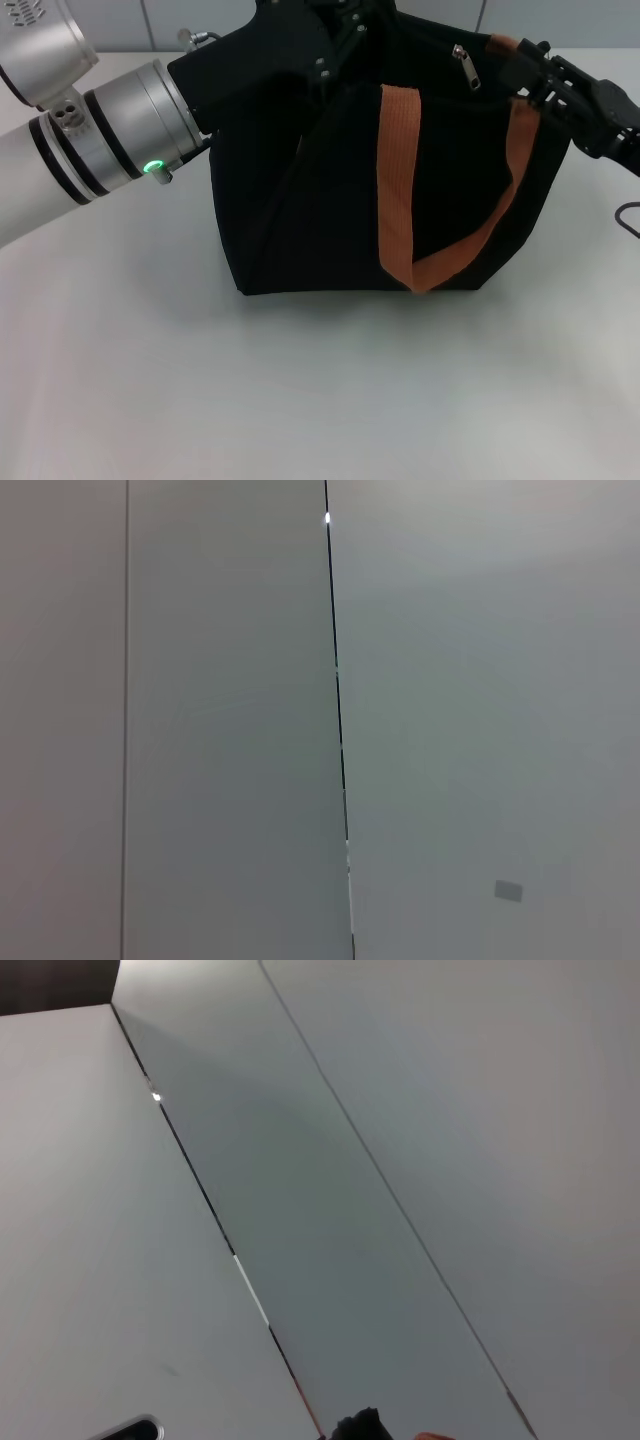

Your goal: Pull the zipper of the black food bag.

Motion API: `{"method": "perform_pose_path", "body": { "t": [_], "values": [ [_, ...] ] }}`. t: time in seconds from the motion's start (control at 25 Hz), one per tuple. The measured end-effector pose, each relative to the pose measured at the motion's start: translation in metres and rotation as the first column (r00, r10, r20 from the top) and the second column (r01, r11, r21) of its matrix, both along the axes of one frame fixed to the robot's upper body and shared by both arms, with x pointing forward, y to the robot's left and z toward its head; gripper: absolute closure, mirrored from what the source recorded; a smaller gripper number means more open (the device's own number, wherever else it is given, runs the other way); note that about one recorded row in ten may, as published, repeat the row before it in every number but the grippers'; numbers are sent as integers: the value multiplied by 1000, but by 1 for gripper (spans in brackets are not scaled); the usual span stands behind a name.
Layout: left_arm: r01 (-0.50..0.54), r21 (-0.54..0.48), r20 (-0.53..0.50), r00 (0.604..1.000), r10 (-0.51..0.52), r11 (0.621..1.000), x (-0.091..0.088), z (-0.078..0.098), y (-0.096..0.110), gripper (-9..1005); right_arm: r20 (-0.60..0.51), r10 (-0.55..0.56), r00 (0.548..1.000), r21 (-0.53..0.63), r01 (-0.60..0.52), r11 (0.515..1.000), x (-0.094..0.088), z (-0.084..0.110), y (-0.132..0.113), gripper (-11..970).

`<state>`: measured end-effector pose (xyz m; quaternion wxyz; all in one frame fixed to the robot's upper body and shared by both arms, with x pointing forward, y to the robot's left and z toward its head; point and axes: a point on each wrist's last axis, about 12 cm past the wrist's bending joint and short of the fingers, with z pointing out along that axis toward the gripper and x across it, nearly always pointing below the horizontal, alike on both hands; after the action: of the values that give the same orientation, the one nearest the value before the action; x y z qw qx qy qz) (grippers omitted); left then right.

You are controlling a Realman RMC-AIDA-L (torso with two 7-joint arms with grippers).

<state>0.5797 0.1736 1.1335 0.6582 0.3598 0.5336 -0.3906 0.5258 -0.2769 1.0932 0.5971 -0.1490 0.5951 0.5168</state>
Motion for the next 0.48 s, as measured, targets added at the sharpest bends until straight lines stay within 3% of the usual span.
{"method": "perform_pose_path", "body": {
  "t": [0.16,0.48],
  "values": [
    [0,0,0,1000,0,1000,0,0,0,864,-13,11,1000,-2,-11,1000,3,0,4,419],
    [1,0,1,1000,-1,1000,0,0,0,862,-70,-17,997,-16,16,1000,12,-3,4,416]
  ]
}}
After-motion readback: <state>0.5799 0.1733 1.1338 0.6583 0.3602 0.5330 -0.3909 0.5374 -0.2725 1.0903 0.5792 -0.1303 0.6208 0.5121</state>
